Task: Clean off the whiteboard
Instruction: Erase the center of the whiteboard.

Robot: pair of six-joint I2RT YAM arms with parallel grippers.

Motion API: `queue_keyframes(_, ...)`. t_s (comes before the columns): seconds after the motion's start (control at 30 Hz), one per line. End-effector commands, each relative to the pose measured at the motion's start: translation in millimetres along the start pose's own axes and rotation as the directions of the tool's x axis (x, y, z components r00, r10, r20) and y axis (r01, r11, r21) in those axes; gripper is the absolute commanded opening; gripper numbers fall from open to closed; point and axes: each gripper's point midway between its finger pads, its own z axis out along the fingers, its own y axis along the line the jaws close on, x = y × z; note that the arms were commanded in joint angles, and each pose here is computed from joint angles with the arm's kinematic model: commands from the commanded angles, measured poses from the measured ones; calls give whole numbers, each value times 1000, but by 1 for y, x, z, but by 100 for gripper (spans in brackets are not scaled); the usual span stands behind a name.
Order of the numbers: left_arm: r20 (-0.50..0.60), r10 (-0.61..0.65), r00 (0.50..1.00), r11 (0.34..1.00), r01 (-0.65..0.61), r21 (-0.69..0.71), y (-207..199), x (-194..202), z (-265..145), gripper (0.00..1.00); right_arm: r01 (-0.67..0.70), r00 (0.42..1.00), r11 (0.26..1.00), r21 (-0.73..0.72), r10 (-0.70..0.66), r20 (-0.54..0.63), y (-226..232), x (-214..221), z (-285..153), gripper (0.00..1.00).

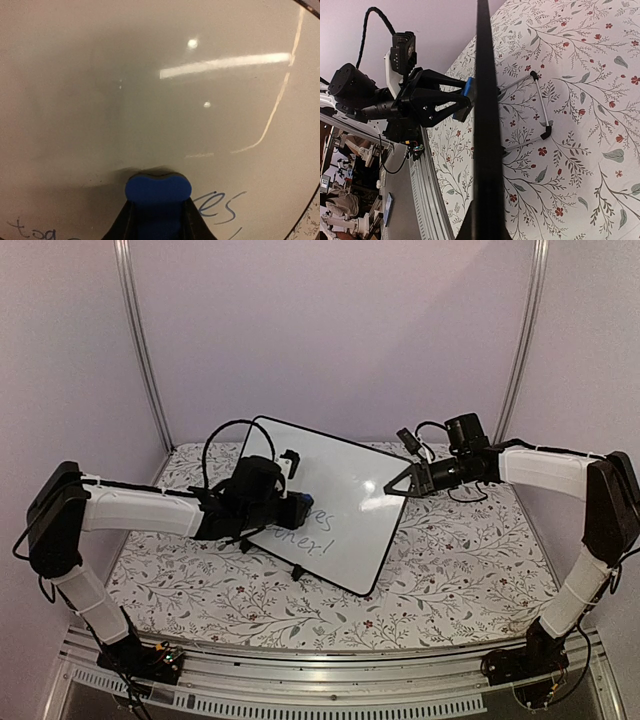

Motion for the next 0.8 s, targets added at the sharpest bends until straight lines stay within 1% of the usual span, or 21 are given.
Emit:
queue_keyframes(0.0,-36,26,999,999,-26,-22,11,14,4,0,-45,986,996,-76,32,-165,14,50,34,0)
queue_keyframes(0.27,-166,-8,986,1000,7,-3,6,84,-6,0,-46,985,996,-78,33,-167,13,50,36,0)
queue_keyframes(0.4,-185,-19,983,1000,18,-7,5,98,-10,0,-45,985,996,-79,31,-169,14,49,37,0)
queue_keyframes(0.53,-155,6,988,1000,-9,-17,4,85,-7,0,-44,985,996,-80,30,-171,14,48,38,0)
queue_keyframes(0.6,-128,21,992,999,-25,-28,4,71,-2,0,-44,985,996,-79,30,-170,14,49,38,0)
queue_keyframes(0.77,-50,10,999,1000,-11,-26,8,25,7,0,-48,984,996,-76,34,-175,14,52,38,0)
